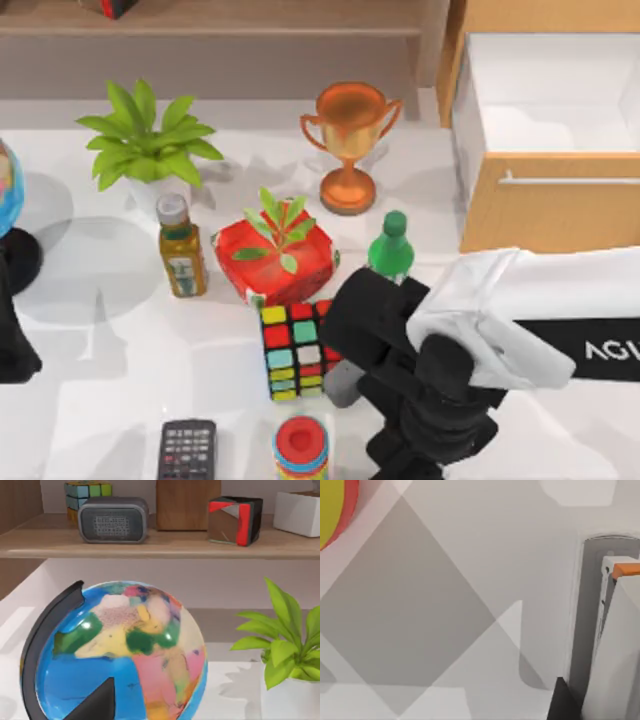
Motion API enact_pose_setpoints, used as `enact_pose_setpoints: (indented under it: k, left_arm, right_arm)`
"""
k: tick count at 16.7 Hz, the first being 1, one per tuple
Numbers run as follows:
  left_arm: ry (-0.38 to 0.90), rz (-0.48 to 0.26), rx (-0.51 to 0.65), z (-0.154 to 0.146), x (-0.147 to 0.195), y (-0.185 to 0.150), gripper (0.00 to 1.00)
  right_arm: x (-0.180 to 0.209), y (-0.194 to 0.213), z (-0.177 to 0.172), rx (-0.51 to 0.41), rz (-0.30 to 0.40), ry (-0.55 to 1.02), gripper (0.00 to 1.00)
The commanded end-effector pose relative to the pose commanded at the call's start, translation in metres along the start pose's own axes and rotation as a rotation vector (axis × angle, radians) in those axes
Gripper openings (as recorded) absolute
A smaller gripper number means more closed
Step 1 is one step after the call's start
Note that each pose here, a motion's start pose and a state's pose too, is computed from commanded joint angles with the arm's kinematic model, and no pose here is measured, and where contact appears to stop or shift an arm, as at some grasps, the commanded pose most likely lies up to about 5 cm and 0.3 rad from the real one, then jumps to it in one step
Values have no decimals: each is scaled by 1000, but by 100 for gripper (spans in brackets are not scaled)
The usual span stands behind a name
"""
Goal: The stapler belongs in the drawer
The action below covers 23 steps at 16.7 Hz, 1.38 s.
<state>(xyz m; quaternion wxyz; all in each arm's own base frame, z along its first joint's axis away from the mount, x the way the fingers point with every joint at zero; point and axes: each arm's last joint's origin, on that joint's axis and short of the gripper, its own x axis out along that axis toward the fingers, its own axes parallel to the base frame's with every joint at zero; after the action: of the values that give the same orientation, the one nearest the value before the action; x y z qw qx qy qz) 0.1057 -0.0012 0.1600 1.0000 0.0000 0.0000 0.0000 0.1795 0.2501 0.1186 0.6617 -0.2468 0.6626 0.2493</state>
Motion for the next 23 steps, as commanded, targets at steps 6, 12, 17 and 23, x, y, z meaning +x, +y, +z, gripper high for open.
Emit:
enact_pose_setpoints:
  k: [6,12,17,23]
  left_arm:
    - [0,0,0,0,0,0,100]
    - [0,0,0,0,0,0,100]
    - [0,0,0,0,0,0,100]
    - [0,0,0,0,0,0,100]
  right_arm:
    - [2,-11,-3,11,-14,3,0]
    - [-6,-33,-8,69,-42,-16,0]
    - [-15,-29,-5,73,-32,14,0]
    - [-30,0,0,2,-1,-1,0]
